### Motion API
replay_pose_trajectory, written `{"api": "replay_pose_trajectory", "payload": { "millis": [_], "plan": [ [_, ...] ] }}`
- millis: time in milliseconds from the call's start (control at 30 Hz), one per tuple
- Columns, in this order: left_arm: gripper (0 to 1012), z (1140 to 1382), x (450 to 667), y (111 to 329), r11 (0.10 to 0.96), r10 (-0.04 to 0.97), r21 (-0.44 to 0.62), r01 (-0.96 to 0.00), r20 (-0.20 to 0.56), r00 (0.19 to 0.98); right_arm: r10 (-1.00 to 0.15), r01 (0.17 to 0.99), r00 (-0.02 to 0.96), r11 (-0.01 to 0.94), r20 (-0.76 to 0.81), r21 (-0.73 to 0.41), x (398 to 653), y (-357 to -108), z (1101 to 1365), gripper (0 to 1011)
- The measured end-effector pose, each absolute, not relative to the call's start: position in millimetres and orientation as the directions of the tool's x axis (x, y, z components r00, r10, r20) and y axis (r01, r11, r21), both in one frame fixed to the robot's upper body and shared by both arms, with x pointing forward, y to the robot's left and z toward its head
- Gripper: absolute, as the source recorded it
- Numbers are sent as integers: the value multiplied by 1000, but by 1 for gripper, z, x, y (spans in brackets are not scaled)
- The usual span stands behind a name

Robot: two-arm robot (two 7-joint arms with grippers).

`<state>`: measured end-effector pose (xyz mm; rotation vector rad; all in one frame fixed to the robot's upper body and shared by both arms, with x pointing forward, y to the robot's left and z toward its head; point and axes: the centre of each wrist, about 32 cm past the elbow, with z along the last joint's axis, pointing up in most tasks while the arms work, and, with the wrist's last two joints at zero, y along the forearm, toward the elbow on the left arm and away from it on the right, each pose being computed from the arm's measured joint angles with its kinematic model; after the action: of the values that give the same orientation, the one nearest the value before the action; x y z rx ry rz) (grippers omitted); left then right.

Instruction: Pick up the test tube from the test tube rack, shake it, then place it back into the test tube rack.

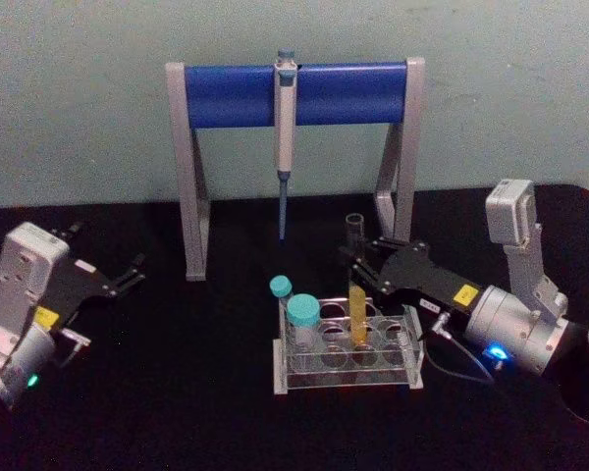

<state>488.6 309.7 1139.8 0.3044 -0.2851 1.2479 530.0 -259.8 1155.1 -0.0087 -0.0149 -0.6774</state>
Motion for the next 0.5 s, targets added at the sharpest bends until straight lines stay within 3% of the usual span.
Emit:
{"api": "replay_pose_trajectory", "payload": {
  "millis": [500],
  "plan": [
    [1001, 1140, 489, 310, 287, 880, 70, -955, 374, 292, -633, 633, 774, 774, 11, -28, 532, -258, 1154, 232]
  ]
}}
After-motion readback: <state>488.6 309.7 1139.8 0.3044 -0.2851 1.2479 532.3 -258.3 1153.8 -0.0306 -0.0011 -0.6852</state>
